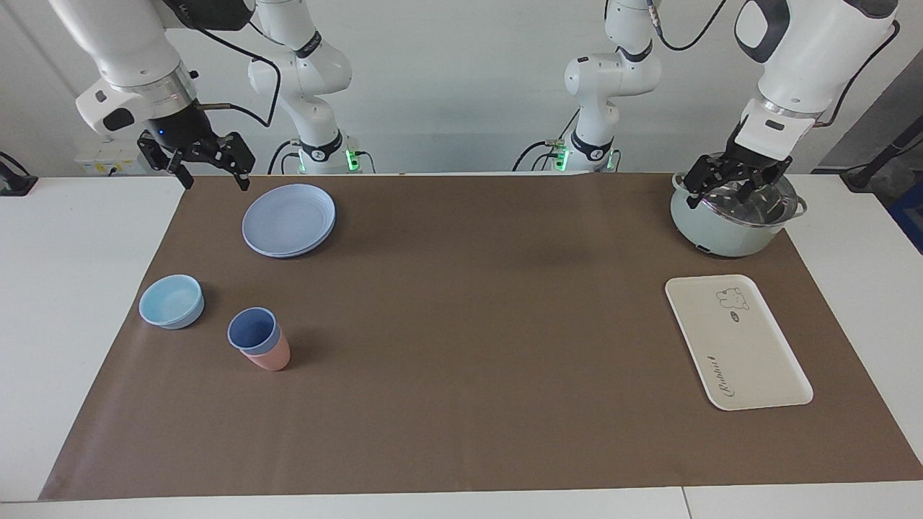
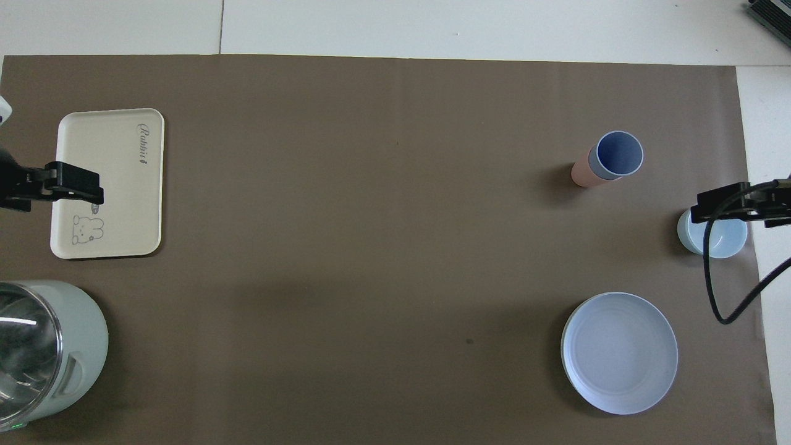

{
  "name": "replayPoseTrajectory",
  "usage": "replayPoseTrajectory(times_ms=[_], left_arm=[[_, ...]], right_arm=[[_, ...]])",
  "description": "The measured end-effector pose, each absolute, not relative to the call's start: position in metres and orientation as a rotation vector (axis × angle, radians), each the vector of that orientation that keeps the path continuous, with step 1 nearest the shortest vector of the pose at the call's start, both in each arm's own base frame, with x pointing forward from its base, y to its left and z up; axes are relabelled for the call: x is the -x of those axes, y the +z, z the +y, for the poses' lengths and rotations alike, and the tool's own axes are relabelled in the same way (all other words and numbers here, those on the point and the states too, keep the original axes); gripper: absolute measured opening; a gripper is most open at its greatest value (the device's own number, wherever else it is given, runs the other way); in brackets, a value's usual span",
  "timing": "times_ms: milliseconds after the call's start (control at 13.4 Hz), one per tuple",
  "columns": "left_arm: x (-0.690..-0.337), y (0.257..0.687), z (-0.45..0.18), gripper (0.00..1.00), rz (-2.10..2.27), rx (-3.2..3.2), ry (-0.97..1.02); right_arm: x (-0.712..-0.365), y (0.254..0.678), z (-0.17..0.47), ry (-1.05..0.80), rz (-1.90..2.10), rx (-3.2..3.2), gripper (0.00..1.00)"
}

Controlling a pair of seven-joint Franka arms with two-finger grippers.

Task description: Place cup on tray

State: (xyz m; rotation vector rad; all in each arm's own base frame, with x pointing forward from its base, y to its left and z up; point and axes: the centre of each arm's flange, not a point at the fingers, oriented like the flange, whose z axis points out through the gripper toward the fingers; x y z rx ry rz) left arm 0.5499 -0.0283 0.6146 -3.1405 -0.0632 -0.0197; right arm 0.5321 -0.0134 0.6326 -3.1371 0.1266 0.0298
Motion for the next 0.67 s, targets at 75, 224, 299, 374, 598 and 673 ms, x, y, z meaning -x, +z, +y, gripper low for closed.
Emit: replayPoseTrajectory(times_ms=[75, 224, 299, 374, 598, 673], left_arm=[[-0.550, 0.615, -0.028, 1.00, -0.063, 3.141, -0.020], [-0.550, 0.615, -0.029, 1.00, -0.062, 3.141, -0.020], [-0.550, 0.615, -0.030, 1.00, -0.059, 3.141, -0.020], [-0.550, 0.614, -0.031, 1.00, -0.056, 3.140, -0.017], [-0.549, 0.614, -0.031, 1.00, -0.057, 3.140, -0.013], [-0.549, 0.614, -0.030, 1.00, -0.059, 3.140, -0.011]], right_arm=[[-0.532, 0.633, -0.013, 0.030, 0.127, 3.137, 1.00], [-0.532, 0.633, -0.014, 0.030, 0.127, 3.137, 1.00], [-0.532, 0.633, -0.014, 0.030, 0.127, 3.137, 1.00], [-0.532, 0.632, -0.014, 0.031, 0.115, 3.137, 1.00], [-0.542, 0.628, -0.035, -0.100, -0.172, 3.134, 1.00], [-0.546, 0.621, -0.049, -0.154, -0.265, 3.120, 1.00]])
